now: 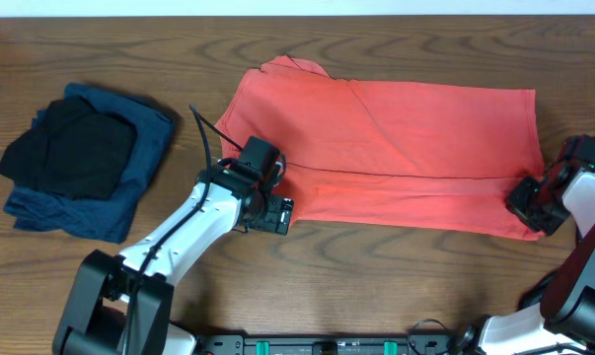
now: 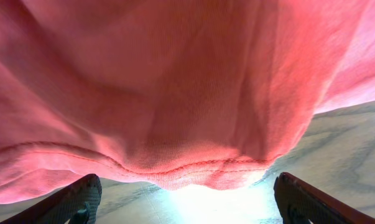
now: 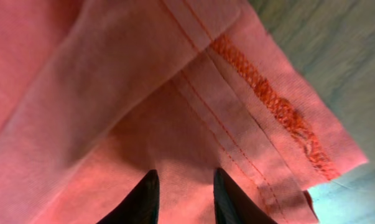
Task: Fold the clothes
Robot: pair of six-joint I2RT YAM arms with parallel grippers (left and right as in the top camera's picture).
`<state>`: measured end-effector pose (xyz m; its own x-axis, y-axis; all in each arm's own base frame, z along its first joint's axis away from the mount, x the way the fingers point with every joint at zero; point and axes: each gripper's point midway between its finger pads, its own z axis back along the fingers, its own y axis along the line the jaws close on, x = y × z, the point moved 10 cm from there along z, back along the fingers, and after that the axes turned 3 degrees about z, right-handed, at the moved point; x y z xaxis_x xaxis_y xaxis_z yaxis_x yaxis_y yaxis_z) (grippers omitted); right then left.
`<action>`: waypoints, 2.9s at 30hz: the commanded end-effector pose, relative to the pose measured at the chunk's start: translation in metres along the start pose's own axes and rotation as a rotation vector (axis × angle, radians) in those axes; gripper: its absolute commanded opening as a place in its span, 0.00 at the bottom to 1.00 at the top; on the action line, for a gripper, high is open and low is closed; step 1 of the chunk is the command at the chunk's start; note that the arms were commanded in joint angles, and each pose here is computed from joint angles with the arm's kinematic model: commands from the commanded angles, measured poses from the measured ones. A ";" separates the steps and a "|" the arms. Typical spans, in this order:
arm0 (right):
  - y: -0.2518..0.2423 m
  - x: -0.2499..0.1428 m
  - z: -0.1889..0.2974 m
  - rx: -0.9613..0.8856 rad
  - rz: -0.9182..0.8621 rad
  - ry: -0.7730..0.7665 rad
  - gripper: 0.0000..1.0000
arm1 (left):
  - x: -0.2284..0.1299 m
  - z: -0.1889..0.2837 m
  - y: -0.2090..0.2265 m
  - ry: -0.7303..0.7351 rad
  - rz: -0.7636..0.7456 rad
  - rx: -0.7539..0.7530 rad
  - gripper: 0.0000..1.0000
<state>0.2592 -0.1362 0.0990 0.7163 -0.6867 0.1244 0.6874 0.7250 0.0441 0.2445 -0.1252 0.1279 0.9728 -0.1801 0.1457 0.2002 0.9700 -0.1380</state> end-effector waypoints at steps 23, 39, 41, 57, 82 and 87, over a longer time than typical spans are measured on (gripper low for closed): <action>-0.001 -0.013 -0.013 0.002 0.020 -0.006 0.33 | 0.001 0.011 -0.050 -0.160 -0.280 0.149 0.72; -0.002 -0.013 -0.013 0.001 0.031 -0.001 0.33 | 0.013 -0.020 -0.068 -0.208 -0.320 0.149 0.41; -0.002 -0.013 -0.013 0.001 0.031 -0.001 0.32 | 0.014 -0.021 -0.069 -0.215 -0.319 0.145 0.41; -0.002 -0.014 -0.013 -0.001 0.030 0.004 0.33 | 0.011 -0.045 -0.072 -0.165 -0.339 0.148 0.41; -0.002 -0.014 -0.013 -0.005 0.031 0.003 0.33 | 0.071 0.000 -0.079 -0.518 -0.316 0.368 0.06; -0.002 -0.014 -0.013 -0.005 0.031 0.003 0.33 | 0.081 0.003 -0.070 -0.544 -0.278 0.357 0.06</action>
<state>0.2562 -0.1341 0.0949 0.7178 -0.6767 0.1640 0.6784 0.7327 0.0538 0.3027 -0.2156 0.1485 0.6789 -0.4070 0.6111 0.3185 0.9132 0.2544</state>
